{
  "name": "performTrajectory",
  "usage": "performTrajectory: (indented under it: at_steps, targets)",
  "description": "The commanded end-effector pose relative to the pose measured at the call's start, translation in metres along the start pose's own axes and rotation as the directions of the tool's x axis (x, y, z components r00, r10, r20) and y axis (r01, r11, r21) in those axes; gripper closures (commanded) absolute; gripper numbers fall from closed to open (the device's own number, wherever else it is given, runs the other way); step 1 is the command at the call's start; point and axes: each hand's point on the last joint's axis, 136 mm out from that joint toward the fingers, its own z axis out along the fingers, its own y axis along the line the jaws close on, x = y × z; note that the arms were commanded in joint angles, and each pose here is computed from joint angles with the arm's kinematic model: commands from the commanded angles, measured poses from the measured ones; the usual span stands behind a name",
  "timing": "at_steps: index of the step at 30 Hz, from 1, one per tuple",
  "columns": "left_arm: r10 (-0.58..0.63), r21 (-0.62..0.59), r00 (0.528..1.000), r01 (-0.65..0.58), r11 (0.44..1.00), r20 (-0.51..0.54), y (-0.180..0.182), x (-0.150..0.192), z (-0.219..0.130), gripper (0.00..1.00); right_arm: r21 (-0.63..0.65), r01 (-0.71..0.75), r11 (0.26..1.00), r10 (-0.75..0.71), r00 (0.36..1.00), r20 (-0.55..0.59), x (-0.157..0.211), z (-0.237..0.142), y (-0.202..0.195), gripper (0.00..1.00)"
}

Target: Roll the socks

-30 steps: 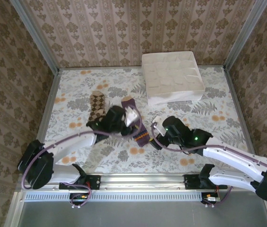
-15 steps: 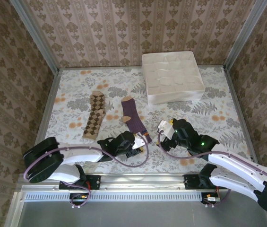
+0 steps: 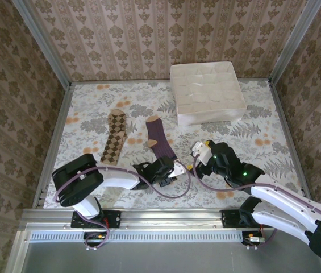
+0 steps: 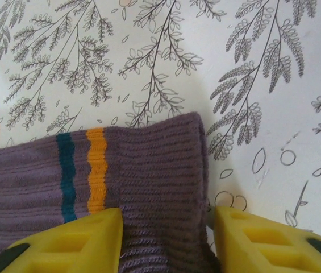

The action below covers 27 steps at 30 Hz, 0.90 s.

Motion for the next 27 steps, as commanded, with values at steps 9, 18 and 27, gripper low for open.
performTrajectory:
  at_steps: [9, 18, 27]
  targets:
    - [-0.192, 0.135, 0.981, 0.186, 0.973, 0.039, 0.007, 0.011, -0.023, 0.99, -0.148, -0.239, 0.96, 0.258, 0.958, 0.123, -0.019, -0.008, 0.021, 0.02]
    - [-0.421, 0.331, 0.904, 0.377, 0.865, 0.073, 0.028, 0.018, -0.053, 1.0, -0.327, -0.381, 0.865, 0.403, 0.915, 0.0, -0.027, 0.03, 0.051, 0.07]
    - [-0.527, 0.468, 0.846, 0.434, 0.77, 0.084, 0.038, 0.017, -0.072, 1.0, -0.47, -0.266, 0.842, 0.31, 0.95, 0.017, -0.042, 0.07, 0.076, 0.11]
